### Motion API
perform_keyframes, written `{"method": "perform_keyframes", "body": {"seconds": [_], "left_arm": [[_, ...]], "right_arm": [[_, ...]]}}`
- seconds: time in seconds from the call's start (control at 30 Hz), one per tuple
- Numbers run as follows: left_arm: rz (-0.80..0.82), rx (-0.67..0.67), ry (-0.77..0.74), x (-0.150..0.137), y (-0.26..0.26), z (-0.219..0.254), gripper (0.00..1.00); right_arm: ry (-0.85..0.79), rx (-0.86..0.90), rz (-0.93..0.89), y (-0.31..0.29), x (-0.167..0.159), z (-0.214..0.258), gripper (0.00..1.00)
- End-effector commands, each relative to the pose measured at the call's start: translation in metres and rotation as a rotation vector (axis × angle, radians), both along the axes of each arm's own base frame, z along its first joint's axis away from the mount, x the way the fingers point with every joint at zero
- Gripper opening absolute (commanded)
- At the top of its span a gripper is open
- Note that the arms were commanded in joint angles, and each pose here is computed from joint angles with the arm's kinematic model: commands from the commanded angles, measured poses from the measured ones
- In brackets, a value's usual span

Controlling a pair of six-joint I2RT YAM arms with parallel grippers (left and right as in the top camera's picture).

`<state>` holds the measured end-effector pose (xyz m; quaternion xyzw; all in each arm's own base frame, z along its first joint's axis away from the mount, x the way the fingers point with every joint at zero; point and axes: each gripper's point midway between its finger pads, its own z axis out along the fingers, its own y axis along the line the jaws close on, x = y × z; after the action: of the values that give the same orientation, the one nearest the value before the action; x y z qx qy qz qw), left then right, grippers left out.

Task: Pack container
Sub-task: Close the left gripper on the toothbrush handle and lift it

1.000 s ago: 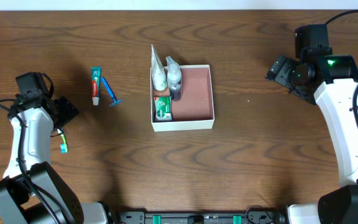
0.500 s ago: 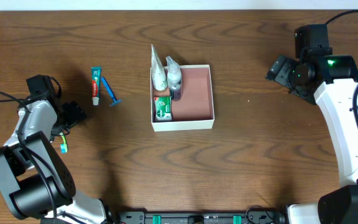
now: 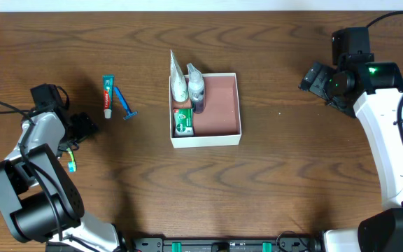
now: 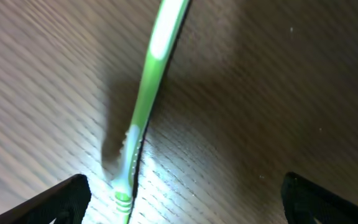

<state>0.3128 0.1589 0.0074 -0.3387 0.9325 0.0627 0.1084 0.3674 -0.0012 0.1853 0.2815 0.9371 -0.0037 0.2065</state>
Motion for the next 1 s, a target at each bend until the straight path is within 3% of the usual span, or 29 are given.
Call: {"method": "perform_keyframes", "body": {"seconds": [0.0,0.73,0.83,0.97], "left_arm": [[-0.025,-0.029,0.015,-0.003,-0.004,-0.007,1.0],[-0.024,-0.042,0.054,-0.006,-0.005,-0.024,0.93],[-0.024,-0.049,0.07,-0.008,-0.006,-0.03,0.84],[-0.024,-0.05,0.071,-0.008,-0.006,-0.03,0.56]], "right_arm": [[-0.034,-0.001,-0.008,-0.003,0.001,0.012,0.99],[-0.034,-0.001,-0.008,-0.003,0.001,0.012,0.99],[-0.034,-0.001,-0.008,-0.003,0.001,0.012,0.99],[-0.034,-0.001,-0.008,-0.003,0.001,0.012,0.99]]}}
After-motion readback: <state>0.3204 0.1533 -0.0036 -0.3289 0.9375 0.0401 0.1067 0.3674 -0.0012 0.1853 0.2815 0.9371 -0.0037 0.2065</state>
